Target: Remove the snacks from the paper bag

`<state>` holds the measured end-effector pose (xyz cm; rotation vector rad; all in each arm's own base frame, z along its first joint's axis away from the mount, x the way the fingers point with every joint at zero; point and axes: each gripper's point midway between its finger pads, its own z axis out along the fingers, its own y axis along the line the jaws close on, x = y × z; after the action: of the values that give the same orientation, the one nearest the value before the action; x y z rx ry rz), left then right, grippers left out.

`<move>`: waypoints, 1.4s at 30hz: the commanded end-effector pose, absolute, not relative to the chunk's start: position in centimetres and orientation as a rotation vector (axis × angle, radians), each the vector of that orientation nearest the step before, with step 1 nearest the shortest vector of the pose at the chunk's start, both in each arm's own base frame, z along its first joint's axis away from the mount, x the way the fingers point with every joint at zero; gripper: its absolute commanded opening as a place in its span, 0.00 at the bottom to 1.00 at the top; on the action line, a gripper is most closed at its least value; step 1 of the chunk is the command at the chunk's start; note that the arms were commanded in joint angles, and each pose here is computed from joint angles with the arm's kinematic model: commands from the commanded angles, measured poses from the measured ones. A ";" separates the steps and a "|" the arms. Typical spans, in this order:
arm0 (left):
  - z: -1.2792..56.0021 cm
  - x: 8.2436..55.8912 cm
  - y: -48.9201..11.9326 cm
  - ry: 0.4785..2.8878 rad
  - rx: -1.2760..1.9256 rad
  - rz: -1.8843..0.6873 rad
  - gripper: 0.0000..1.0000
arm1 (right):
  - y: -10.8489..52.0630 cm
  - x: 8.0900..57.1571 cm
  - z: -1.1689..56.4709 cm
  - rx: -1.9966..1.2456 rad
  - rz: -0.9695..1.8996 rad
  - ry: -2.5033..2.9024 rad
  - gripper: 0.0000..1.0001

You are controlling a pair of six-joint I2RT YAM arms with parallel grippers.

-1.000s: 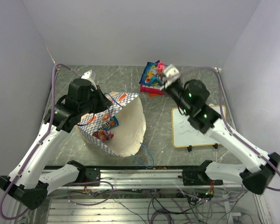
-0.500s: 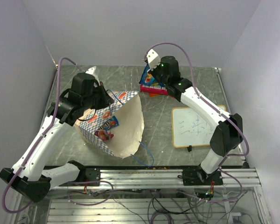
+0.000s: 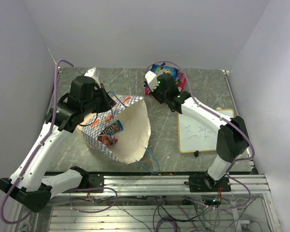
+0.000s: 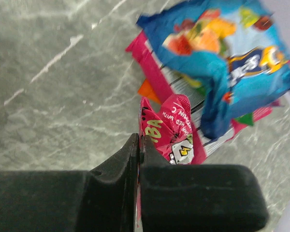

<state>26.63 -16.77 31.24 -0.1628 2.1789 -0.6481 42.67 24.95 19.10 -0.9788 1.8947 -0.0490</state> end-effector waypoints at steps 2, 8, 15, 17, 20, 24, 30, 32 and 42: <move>33.3 26.9 -15.7 2.079 -0.237 -0.643 0.07 | 24.1 42.0 15.1 -0.897 -0.074 2.011 0.00; 34.6 27.7 -15.2 2.027 -0.261 -0.619 0.07 | 22.1 41.3 9.4 -0.827 -0.165 2.145 0.00; 35.8 28.7 -14.8 2.006 -0.244 -0.568 0.07 | 21.1 40.3 6.4 -0.852 -0.201 2.195 0.07; 36.1 28.7 -14.6 1.995 -0.247 -0.556 0.07 | 21.7 40.0 6.5 -0.848 -0.152 2.212 0.19; 35.8 28.7 -13.8 2.000 -0.258 -0.508 0.07 | 22.9 39.6 8.0 -0.847 -0.063 2.202 0.42; 34.7 29.1 -12.6 2.044 -0.280 -0.407 0.07 | 24.3 38.6 11.1 -0.832 0.062 2.140 0.60; 34.9 30.6 -10.7 2.037 -0.282 -0.304 0.07 | 26.2 36.5 15.4 -0.814 0.247 2.061 0.65; 35.2 31.3 -9.5 2.031 -0.291 -0.267 0.07 | 27.0 35.7 16.1 -0.830 0.275 2.042 0.65; 42.0 35.7 -5.6 1.890 -0.194 -0.144 0.07 | 33.3 31.4 16.0 -0.955 0.442 1.997 0.65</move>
<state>34.66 -6.01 37.74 -0.3231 1.9860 -0.1801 32.94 30.52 16.35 -0.9205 2.0039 0.3410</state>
